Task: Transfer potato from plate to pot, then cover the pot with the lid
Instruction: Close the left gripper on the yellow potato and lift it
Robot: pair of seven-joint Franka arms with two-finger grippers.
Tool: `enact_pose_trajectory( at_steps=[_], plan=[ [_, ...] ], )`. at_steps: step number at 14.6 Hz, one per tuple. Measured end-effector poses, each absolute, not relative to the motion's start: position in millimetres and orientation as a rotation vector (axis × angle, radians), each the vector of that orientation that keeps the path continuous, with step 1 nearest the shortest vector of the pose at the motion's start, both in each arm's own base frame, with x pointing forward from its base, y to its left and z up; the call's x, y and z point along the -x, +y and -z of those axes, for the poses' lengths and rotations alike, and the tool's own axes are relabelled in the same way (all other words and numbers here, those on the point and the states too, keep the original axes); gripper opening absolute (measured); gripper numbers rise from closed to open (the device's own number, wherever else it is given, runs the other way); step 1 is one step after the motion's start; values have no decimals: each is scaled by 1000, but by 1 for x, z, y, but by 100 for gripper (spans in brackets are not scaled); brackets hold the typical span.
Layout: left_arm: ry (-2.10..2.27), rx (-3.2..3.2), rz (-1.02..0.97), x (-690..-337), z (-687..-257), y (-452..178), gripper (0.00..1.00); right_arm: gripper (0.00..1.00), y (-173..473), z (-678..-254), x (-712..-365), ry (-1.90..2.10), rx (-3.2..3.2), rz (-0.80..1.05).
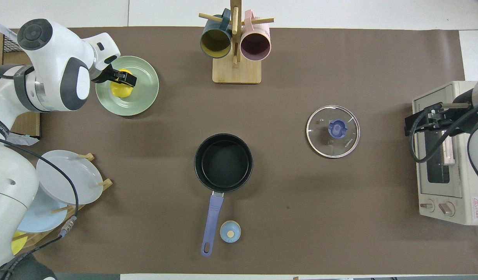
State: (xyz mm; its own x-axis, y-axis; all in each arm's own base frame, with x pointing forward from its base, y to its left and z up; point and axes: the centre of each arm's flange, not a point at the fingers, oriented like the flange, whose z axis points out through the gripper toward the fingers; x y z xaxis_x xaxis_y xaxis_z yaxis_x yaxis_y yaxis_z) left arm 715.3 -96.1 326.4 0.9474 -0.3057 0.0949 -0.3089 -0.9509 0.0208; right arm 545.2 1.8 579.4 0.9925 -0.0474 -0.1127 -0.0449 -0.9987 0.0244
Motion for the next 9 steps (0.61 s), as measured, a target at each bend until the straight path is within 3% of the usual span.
enact_pose_trajectory(
  at_steps=[3, 5, 6, 9],
  plan=[
    [-485, -3065, -143, -715, -325, -96, 96, 100, 2, -579, -545, -72, -3114, 177],
    [-486, -3065, -145, -715, -325, -96, 73, 100, 2, -579, -545, -72, -3114, 177],
    [-487, -3064, -149, -715, -327, -96, 68, 100, 2, -579, -545, -72, -3114, 177],
    [-487, -3064, -149, -715, -327, -96, 67, 100, 2, -579, -545, -72, -3114, 177]
  ],
)
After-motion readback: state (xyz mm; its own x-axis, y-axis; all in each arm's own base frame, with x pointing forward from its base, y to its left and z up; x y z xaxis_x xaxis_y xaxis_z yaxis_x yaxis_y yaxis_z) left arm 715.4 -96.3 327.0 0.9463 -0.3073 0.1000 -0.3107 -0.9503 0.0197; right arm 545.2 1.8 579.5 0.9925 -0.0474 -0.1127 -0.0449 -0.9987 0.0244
